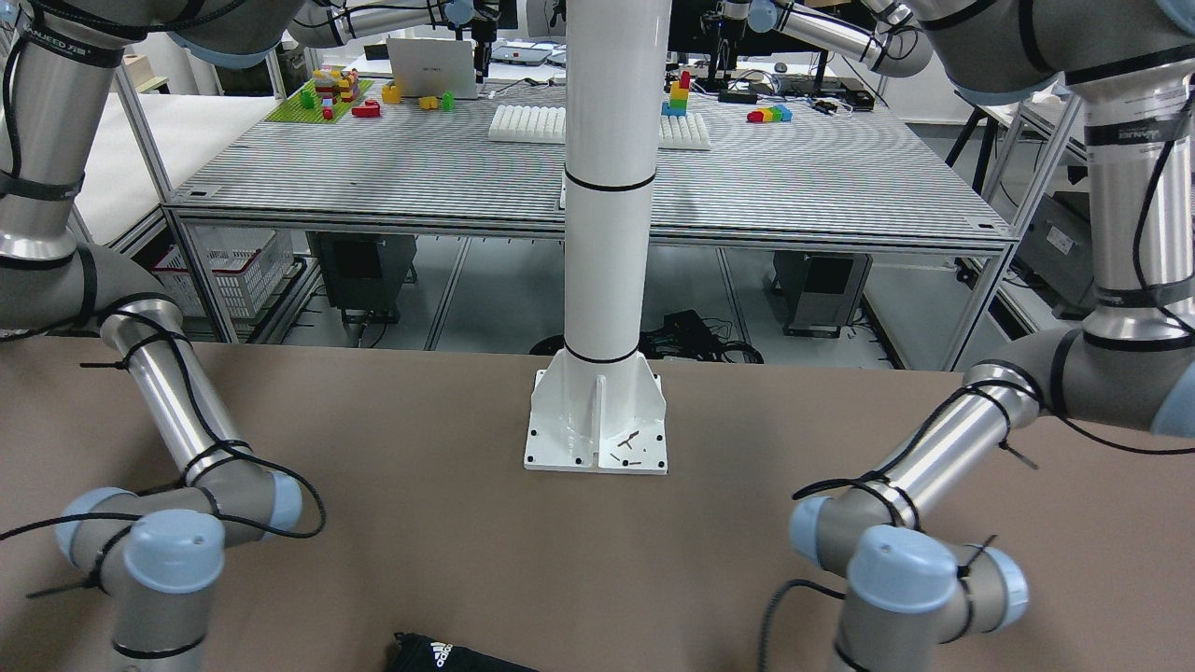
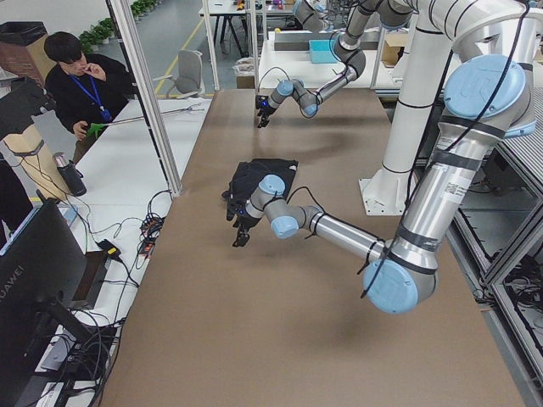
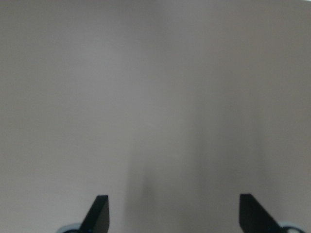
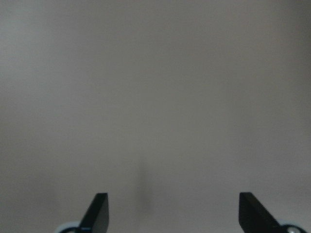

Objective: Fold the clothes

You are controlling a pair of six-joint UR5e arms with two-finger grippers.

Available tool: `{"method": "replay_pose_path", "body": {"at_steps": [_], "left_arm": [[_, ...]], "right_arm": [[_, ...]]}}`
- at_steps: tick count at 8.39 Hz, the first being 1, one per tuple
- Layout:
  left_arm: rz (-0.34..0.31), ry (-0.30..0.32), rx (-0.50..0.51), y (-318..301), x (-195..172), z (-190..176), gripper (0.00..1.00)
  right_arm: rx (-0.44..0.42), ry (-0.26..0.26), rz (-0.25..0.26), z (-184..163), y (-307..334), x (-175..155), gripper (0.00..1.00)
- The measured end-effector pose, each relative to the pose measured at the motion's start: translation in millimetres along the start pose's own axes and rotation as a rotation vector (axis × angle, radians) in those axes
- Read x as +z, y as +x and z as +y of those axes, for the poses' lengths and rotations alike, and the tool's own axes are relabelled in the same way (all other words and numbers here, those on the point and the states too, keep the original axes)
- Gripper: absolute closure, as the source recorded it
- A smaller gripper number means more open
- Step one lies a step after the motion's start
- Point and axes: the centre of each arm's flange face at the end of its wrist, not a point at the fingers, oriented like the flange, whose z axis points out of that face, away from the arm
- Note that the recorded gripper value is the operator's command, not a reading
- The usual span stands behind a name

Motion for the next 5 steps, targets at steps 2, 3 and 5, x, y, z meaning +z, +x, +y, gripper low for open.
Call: {"method": "replay_pose_path", "body": {"at_steps": [2,3,5], "left_arm": [[-0.148,0.028,0.19,-138,-22,-30,0.06],[-0.211,0.03,0.283,-202,-42,-50,0.06],[-0.287,0.011,0.436,-320,-102,-92,0.06]], "right_arm": [[-0.174,-0.016,0.114,24,120,-21,0.06],[-0.238,-0.024,0.163,32,172,-40,0.06],[-0.31,-0.045,0.209,40,266,-81,0.06]]}}
